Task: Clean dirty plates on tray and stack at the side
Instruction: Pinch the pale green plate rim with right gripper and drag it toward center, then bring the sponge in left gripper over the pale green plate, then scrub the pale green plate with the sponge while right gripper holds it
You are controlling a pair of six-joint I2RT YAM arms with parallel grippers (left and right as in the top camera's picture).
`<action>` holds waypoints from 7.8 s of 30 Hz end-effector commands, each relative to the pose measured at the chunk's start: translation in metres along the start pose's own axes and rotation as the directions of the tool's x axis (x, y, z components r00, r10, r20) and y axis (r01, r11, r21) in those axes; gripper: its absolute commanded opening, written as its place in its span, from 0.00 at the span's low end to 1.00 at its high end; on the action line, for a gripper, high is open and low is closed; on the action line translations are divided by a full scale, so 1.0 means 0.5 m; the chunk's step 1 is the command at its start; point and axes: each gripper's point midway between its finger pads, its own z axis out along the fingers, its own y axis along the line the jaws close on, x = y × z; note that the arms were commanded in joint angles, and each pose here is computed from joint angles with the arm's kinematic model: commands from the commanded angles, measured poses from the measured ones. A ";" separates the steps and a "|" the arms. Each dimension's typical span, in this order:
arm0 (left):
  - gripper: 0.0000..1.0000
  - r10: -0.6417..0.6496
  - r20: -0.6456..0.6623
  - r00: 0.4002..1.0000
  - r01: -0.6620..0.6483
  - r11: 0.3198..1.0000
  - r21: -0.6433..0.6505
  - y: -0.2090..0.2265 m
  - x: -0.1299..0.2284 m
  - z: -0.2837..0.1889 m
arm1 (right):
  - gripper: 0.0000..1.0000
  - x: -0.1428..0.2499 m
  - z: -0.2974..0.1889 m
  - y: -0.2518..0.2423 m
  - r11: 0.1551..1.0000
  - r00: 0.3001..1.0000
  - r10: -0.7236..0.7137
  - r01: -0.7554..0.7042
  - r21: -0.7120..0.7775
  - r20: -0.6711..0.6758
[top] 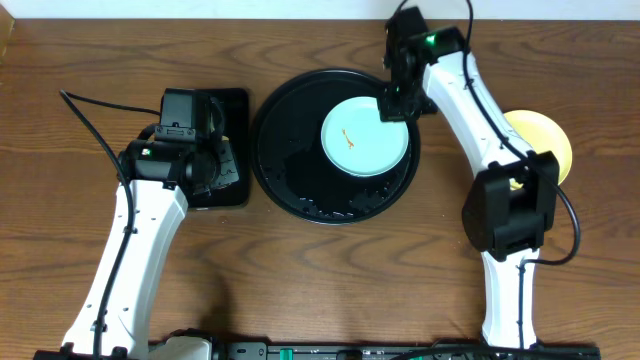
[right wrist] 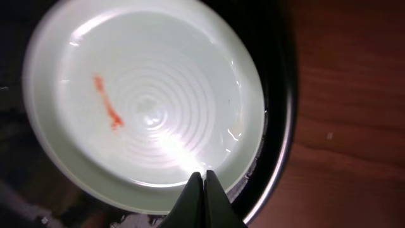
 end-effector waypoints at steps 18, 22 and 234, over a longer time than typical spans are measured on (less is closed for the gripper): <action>0.08 -0.011 -0.025 1.000 0.011 1.000 -0.016 0.009 0.015 0.014 | 0.26 -0.014 0.118 -0.036 0.984 0.983 -0.174 0.172 0.043 0.056; 0.08 -0.011 -0.031 0.999 0.010 1.000 -0.018 0.012 0.023 0.028 | 0.27 -0.024 0.116 -0.012 0.967 0.965 -0.249 0.252 -0.031 0.085; 0.08 0.314 -0.094 0.945 -0.311 0.949 0.048 -0.409 0.074 0.379 | 0.01 0.054 0.132 -0.030 0.990 0.972 -0.138 0.135 0.027 0.190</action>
